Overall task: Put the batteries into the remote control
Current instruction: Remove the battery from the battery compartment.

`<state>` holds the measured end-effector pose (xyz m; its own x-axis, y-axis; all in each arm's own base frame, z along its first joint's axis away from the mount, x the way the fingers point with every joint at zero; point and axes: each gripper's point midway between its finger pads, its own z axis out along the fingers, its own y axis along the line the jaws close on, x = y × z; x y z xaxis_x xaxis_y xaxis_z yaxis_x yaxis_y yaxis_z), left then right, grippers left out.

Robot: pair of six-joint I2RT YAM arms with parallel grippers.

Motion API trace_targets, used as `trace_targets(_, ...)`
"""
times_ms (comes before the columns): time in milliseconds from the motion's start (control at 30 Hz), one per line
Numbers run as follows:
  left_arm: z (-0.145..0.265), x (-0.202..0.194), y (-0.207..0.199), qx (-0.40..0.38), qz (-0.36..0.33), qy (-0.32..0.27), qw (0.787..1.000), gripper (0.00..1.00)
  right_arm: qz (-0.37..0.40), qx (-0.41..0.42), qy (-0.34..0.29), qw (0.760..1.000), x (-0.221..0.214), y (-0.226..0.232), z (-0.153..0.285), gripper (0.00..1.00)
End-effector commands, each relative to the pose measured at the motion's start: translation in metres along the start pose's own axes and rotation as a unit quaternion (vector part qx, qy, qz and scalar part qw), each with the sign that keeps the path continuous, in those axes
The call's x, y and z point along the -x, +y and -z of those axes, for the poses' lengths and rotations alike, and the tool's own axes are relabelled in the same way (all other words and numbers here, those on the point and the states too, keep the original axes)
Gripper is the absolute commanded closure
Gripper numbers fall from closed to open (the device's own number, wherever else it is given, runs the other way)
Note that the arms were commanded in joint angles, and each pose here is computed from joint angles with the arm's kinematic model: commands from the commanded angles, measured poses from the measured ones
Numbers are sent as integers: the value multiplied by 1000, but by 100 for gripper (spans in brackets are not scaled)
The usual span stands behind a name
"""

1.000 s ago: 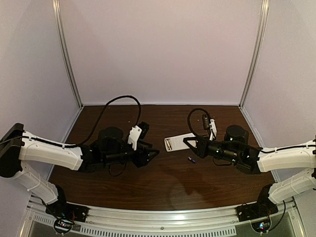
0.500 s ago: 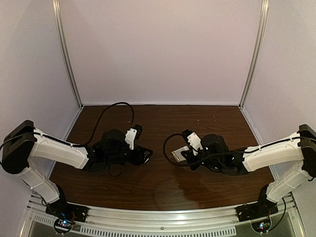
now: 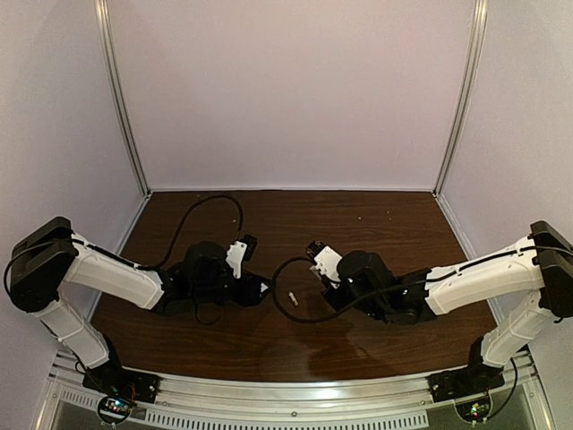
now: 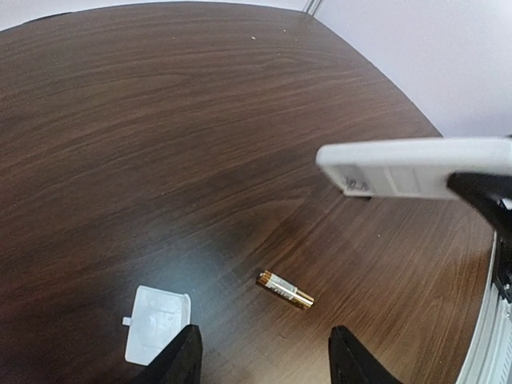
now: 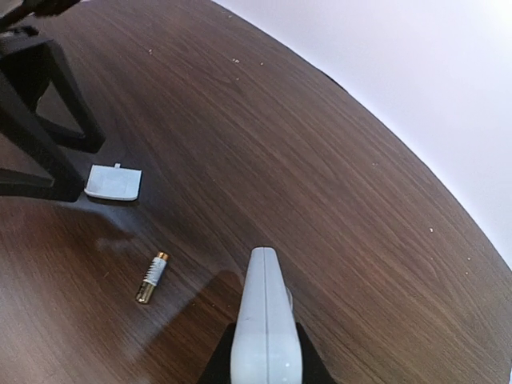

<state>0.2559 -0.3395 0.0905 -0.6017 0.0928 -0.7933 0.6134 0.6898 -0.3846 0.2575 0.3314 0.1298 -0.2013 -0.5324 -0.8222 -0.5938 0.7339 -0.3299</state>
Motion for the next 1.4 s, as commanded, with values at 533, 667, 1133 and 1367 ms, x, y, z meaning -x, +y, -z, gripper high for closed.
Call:
trace_targets(533,11,-45,-5,-23,33,65,997,59,-262,140,-100,949,38,-27,79,100)
trace_targets(667,2,-62,-5,-21,46,90,995,63,-275,142,-98,946,35,-31,80,100)
trace_targets(1133,-12,-75,11,30,62,114,991,69,-286,144,-98,942,31,-34,83,100)
trace_targets(1367,-5,-46,-6,-3,26,71,997,61,-289,148,-95,941,29,-34,82,100)
